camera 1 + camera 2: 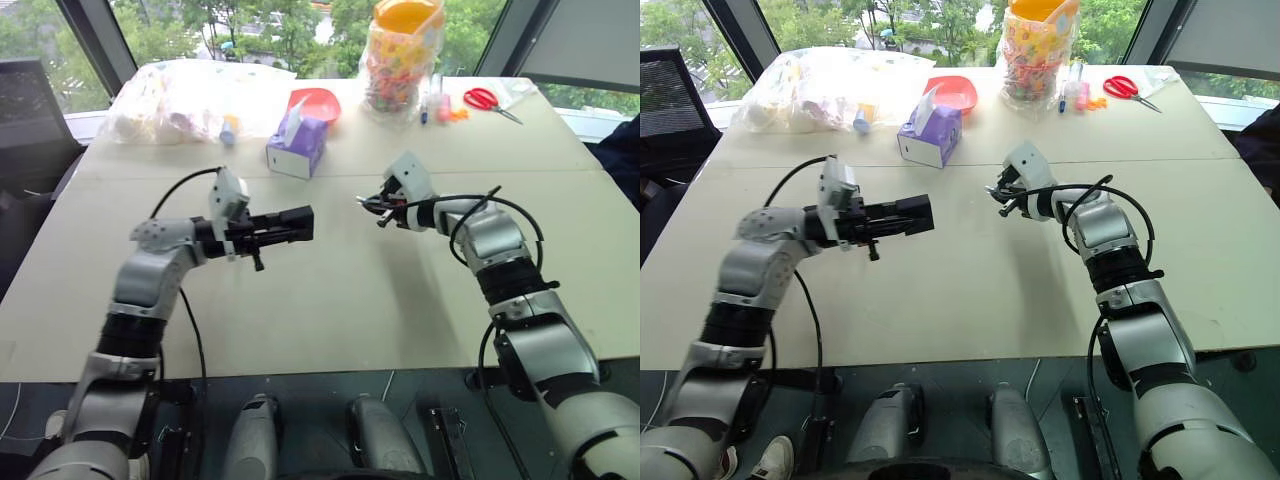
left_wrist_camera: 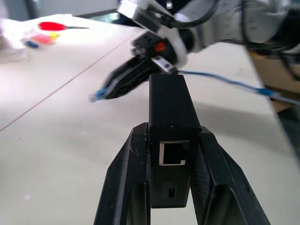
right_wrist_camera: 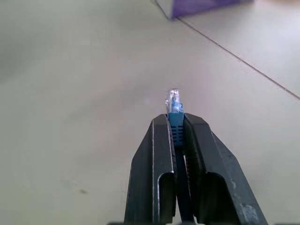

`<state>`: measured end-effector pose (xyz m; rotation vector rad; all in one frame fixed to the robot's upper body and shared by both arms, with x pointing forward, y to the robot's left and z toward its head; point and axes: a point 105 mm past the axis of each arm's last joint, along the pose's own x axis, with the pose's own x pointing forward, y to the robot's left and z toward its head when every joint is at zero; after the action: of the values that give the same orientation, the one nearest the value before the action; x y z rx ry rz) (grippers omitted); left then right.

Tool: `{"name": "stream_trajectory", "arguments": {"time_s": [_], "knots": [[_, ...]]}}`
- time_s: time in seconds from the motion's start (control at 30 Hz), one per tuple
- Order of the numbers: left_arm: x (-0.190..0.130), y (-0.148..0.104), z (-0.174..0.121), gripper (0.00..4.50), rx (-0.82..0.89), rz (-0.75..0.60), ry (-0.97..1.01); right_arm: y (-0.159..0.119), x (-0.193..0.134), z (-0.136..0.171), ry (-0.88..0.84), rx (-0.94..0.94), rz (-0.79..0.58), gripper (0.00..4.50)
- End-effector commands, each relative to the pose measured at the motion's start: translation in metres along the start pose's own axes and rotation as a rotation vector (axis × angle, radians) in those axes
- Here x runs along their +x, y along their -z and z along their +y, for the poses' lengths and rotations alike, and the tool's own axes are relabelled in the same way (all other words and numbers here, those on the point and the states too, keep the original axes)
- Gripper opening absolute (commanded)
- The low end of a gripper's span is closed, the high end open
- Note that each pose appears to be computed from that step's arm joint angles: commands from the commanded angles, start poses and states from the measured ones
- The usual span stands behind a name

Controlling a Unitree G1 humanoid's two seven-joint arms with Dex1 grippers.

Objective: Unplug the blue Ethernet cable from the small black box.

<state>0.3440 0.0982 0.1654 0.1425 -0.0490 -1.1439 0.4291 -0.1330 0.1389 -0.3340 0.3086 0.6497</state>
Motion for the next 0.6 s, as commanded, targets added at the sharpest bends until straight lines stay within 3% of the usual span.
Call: {"name": "stream_trajectory", "arguments": {"time_s": [0.03,0.23,0.27,0.43,0.57,0.6], "knots": [[0.018,0.004,0.005,0.5,0.098,-0.017,-0.068,-0.02,-0.001,-0.01,0.073,-0.017,-0.067,1.18],[0.03,0.022,0.007,0.5,0.077,0.001,-0.102,-0.024,-0.012,-0.019,0.129,0.014,-0.095,4.25],[0.031,0.024,0.009,0.5,0.07,0.003,-0.12,-0.027,-0.016,-0.022,0.147,0.023,-0.108,4.45],[0.035,0.036,0.019,0.5,0.063,0.004,-0.197,-0.038,-0.043,-0.029,0.224,0.093,-0.179,4.45],[0.034,0.056,0.022,0.5,0.072,0.03,-0.247,-0.033,-0.067,-0.017,0.232,0.126,-0.199,4.45],[0.032,0.062,0.022,1.0,0.066,0.041,-0.248,-0.032,-0.072,-0.012,0.227,0.129,-0.198,4.5]]}}
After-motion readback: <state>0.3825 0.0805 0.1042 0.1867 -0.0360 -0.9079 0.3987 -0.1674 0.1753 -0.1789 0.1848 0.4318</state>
